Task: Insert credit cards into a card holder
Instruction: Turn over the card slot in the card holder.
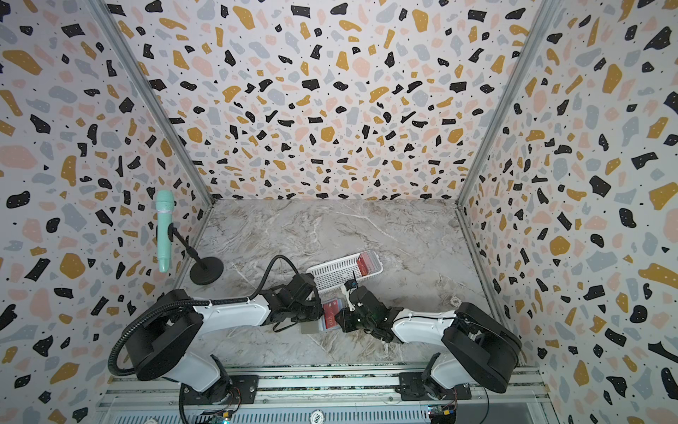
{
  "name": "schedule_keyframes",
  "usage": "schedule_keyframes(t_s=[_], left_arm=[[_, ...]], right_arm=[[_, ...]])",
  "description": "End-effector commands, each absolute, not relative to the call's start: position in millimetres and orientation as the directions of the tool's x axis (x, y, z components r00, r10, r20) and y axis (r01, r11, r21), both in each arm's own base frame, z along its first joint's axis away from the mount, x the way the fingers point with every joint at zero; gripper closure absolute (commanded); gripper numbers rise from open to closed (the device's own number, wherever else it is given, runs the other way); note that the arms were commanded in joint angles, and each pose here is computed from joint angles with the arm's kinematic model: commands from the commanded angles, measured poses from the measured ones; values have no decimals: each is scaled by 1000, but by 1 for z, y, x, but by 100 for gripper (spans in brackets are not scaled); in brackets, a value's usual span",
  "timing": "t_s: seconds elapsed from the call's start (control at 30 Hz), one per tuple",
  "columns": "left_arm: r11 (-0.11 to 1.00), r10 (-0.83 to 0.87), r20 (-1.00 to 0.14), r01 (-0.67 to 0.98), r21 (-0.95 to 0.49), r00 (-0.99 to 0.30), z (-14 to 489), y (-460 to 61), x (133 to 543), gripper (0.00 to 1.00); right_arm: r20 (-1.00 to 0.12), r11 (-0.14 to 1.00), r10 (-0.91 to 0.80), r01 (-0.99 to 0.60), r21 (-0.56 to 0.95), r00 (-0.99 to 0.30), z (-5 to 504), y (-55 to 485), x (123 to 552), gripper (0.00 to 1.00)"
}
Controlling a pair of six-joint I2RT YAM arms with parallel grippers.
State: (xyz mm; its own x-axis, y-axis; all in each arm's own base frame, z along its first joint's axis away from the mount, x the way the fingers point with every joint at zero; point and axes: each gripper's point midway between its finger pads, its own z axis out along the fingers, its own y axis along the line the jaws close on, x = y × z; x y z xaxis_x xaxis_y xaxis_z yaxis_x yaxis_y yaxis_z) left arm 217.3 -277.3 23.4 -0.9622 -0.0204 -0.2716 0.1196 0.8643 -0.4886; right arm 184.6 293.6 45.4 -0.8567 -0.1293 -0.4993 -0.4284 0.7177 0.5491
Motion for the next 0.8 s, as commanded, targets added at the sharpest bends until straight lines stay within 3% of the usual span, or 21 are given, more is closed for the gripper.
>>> schedule_keyframes(t_s=[0.0, 0.33, 0.77], left_arm=[[861, -11, -255, 120, -494, -967, 19, -277, 211, 85], [786, -100, -321, 123, -605, -942, 66, -287, 224, 83], [734, -303, -417, 69, -676, -857, 111, -239, 257, 79]], right_arm=[[-540, 684, -120, -464, 563, -833, 61, 299, 186, 78], [-552, 670, -137, -487, 560, -822, 69, 311, 186, 77], [-577, 626, -186, -549, 554, -795, 86, 352, 183, 66]])
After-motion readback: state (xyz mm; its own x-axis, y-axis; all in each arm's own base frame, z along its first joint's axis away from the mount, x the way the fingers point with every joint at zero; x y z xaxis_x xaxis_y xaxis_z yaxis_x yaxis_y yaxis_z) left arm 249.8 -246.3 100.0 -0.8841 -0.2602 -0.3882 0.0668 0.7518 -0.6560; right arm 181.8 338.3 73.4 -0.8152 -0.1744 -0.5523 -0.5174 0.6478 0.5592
